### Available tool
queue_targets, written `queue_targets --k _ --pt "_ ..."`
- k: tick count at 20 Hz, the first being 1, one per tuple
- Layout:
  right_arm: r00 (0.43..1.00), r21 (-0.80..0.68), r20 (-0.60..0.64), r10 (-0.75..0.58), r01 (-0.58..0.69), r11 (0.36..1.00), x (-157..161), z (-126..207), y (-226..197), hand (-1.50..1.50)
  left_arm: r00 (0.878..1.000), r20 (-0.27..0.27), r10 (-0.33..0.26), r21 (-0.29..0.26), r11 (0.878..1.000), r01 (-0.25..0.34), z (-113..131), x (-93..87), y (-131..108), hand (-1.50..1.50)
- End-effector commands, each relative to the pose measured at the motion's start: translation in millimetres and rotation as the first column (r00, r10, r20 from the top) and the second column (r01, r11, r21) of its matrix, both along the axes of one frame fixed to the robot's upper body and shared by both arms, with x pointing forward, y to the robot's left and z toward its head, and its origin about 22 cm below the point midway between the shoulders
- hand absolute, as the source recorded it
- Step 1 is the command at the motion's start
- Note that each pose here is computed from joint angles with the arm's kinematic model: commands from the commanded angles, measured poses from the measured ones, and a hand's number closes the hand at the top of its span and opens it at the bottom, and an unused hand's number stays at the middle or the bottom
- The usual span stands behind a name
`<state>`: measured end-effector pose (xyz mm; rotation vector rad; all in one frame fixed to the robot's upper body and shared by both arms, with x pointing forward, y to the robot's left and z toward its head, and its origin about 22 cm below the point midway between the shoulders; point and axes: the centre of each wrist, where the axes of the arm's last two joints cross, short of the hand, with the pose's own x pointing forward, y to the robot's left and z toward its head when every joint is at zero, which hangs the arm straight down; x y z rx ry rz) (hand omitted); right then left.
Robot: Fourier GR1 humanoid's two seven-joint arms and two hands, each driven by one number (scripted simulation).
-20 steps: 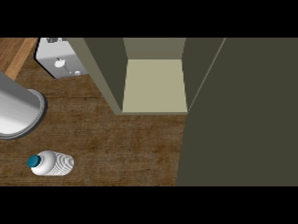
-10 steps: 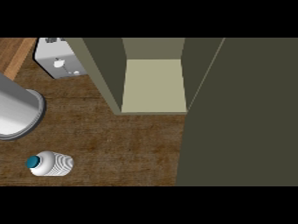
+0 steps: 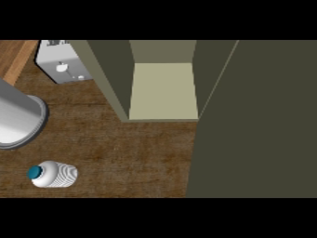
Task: Pick up the bottled water, place it into the cabinet and close the cabinet
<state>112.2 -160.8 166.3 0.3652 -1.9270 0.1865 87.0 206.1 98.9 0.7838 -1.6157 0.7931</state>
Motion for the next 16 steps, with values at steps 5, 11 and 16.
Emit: queue_targets --k 5,11,16 --pt "0.995 -0.06 0.081 -0.054 0.059 0.996 -15 17 -11 -1.5 0.998 0.011 0.067 -0.018 0.998 -0.067 -11 35.1 20 -1.5" --pt "0.996 -0.066 0.067 -0.063 0.067 0.996 -19 5 4 -1.5 0.996 -0.062 0.063 -0.011 0.998 -0.063 -41 35.8 24 -1.5" --pt "0.995 -0.032 0.062 -0.079 0.082 0.996 -17 11 3 -1.5 0.997 -0.077 0.022 -0.031 0.999 -0.024 -65 44.6 27 -1.5"
